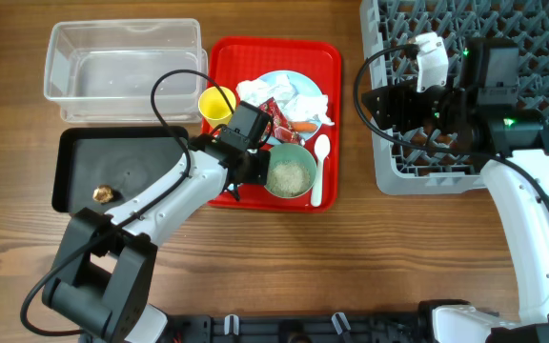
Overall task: Sort waste into correct bins and load items into the dishwasher rack
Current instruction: 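Move the left gripper back above the red tray, then grasp the white tissues on the blue plate with the left gripper, then carry the tissues into the clear plastic bin and release, then grasp the red snack wrapper on the plate with the left gripper, then drop the red wrapper into the clear plastic bin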
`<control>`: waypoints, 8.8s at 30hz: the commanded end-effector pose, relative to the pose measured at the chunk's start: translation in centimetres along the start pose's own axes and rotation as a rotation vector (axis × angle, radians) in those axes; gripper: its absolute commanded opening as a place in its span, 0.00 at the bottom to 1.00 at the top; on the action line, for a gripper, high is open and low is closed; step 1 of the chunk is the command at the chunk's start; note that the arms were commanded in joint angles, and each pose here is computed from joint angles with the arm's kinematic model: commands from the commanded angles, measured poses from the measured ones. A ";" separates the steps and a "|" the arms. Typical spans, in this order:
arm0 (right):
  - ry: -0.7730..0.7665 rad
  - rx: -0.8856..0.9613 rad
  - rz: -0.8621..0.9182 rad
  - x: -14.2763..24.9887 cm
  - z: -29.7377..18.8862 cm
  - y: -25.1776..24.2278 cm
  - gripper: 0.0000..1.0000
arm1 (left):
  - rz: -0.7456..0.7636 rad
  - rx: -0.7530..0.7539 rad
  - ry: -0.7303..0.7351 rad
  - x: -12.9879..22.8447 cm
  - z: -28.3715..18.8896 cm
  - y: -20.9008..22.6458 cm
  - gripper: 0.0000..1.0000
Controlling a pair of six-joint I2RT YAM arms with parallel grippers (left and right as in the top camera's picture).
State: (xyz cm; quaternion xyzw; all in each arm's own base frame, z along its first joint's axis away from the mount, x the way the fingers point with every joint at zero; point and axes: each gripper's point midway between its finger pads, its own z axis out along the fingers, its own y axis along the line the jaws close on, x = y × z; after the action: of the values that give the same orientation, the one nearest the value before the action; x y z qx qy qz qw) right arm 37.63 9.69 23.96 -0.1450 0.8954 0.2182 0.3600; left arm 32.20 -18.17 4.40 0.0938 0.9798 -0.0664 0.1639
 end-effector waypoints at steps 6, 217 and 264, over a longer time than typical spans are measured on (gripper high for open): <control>-0.032 0.005 -0.017 -1.0 -0.4 0.2 0.85 | -0.039 0.003 0.001 -0.1 0.0 -0.2 0.37; 0.024 0.282 0.279 1.2 1.4 -5.8 0.90 | 0.163 0.055 0.159 -9.3 1.3 -6.3 0.88; 0.031 0.282 0.282 1.4 1.4 -5.7 0.90 | -0.208 0.098 -0.213 -17.5 -9.2 0.0 0.04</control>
State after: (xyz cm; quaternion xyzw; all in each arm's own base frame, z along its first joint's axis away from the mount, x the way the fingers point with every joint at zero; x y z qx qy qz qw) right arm 39.90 5.14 20.86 0.0366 0.9323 0.1350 0.3335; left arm 43.69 -23.15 11.23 0.0524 0.9760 -0.1118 0.1795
